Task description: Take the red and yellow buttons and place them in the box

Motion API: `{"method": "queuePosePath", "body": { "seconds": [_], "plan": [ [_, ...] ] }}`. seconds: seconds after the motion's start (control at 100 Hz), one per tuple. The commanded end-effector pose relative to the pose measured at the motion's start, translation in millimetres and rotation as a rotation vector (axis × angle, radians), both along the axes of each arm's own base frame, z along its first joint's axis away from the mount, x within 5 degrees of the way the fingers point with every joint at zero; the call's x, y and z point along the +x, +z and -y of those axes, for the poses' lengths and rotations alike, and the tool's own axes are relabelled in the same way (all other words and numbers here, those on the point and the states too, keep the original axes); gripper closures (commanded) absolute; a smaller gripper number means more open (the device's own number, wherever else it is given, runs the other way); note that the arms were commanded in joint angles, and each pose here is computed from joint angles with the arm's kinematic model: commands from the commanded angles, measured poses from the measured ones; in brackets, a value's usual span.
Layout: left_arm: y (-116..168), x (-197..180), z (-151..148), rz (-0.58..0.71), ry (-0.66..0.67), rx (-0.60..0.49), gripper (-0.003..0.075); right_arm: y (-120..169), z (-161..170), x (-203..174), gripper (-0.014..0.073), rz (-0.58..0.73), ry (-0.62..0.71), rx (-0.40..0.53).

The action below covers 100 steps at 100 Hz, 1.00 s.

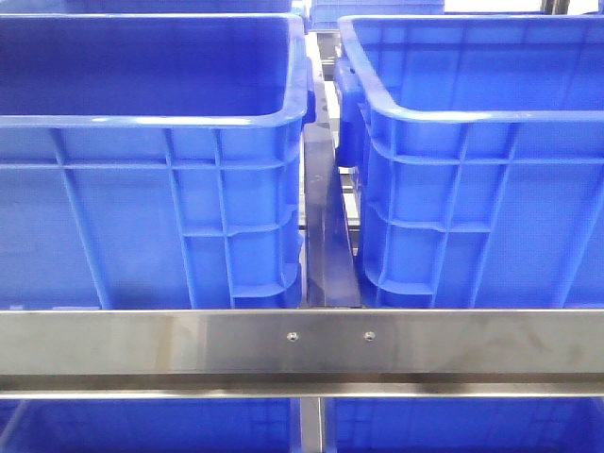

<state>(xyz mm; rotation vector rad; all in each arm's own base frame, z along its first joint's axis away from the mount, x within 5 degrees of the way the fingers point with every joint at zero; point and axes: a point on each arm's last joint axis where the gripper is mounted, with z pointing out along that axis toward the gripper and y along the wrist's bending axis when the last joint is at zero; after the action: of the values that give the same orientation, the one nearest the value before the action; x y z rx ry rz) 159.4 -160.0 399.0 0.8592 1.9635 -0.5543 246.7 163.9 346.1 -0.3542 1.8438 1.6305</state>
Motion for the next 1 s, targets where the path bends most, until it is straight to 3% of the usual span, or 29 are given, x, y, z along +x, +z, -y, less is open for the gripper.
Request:
{"method": "queuePosePath", "body": {
  "seconds": [0.0, 0.08, 0.15, 0.54, 0.78, 0.99],
  "plan": [
    [20.4, -3.9, -1.5, 0.074, 0.004, -0.095, 0.04, 26.7, 1.7, -5.9, 0.048, 0.032, 0.013, 0.136],
    [20.4, -3.9, -1.5, 0.074, 0.004, -0.095, 0.0263, 26.6, 1.8, -5.6, 0.048, 0.032, 0.01, 0.134],
    [20.4, -3.9, -1.5, 0.074, 0.004, -0.095, 0.0215, 26.5, 2.0, -5.1, 0.048, 0.031, 0.006, 0.133],
    [24.3, 0.6, -15.0, 0.099, 0.063, -0.097, 0.0216, 33.0, 37.4, 9.9, 0.048, 0.076, -0.16, 0.119],
    [21.7, 17.4, -52.9, 0.108, 0.264, -0.104, 0.0216, 46.1, 64.3, 7.2, 0.048, 0.133, -0.229, 0.134],
    [13.8, 6.4, -95.1, 0.148, 0.451, -0.13, 0.0216, 48.0, 71.5, 5.6, 0.048, 0.154, -0.244, 0.115]
  ]
}}
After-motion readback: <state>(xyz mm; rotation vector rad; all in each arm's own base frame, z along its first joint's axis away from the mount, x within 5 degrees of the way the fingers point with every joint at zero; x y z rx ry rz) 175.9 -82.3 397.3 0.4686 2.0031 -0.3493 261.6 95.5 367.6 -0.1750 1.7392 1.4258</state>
